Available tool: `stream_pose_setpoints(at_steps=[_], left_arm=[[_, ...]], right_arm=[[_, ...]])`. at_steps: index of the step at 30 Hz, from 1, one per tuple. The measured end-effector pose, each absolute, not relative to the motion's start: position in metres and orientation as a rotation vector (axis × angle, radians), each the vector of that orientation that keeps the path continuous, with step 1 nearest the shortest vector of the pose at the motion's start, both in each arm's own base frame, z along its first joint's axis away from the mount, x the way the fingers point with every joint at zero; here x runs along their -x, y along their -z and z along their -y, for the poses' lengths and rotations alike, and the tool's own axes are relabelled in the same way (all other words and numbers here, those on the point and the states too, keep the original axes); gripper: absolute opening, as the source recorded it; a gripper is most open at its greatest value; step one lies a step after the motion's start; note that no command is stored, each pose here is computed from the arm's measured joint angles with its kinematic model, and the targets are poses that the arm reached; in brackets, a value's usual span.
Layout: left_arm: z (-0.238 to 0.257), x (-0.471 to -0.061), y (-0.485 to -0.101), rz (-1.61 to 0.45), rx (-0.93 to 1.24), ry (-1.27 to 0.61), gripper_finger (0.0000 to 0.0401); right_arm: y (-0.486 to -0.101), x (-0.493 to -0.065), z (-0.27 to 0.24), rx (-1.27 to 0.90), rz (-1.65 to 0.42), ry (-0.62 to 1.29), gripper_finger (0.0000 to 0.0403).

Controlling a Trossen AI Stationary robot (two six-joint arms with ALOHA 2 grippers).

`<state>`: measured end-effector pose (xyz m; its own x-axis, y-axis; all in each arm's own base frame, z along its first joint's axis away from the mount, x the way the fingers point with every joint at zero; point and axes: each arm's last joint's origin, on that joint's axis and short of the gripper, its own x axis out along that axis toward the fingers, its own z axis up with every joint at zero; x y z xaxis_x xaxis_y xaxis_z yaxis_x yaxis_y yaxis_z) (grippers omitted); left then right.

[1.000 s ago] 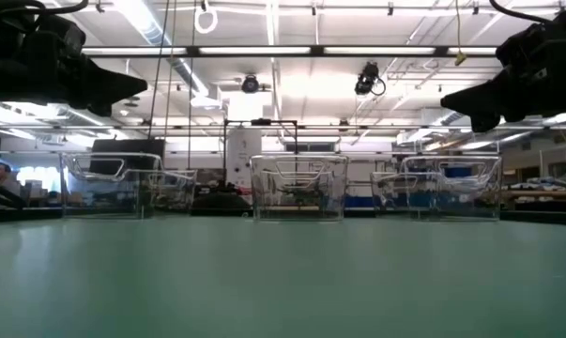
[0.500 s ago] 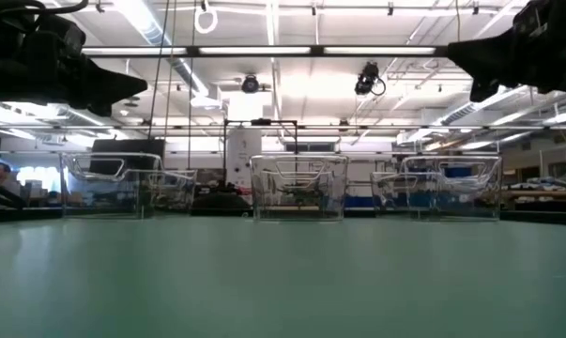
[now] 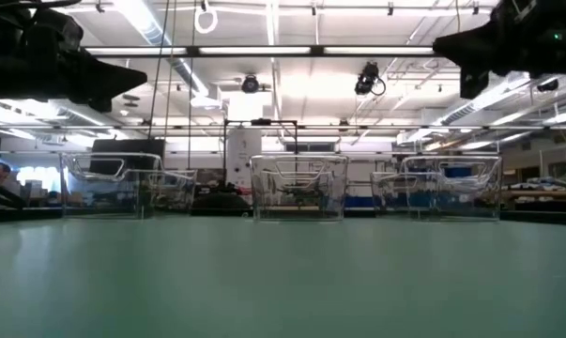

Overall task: Sort soda cans
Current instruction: Put the right white soda can into the right transparent bin

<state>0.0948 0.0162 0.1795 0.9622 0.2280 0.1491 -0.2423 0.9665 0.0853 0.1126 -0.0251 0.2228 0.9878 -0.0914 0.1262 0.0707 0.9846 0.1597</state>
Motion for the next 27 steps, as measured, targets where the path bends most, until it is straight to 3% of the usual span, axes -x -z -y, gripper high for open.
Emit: stream_pose_setpoints(at_steps=[12, 27], left_arm=[[-0.016, -0.094, -0.185, 0.195, -0.104, -0.241, 0.0026], [-0.016, -0.094, -0.183, 0.174, -0.104, -0.24, 0.0026]], right_arm=[[-0.273, -0.13, 0.017, -0.315, -0.226, -0.056, 0.0042], [-0.299, -0.158, -0.021, -0.711, -0.82, -0.065, 0.0118]])
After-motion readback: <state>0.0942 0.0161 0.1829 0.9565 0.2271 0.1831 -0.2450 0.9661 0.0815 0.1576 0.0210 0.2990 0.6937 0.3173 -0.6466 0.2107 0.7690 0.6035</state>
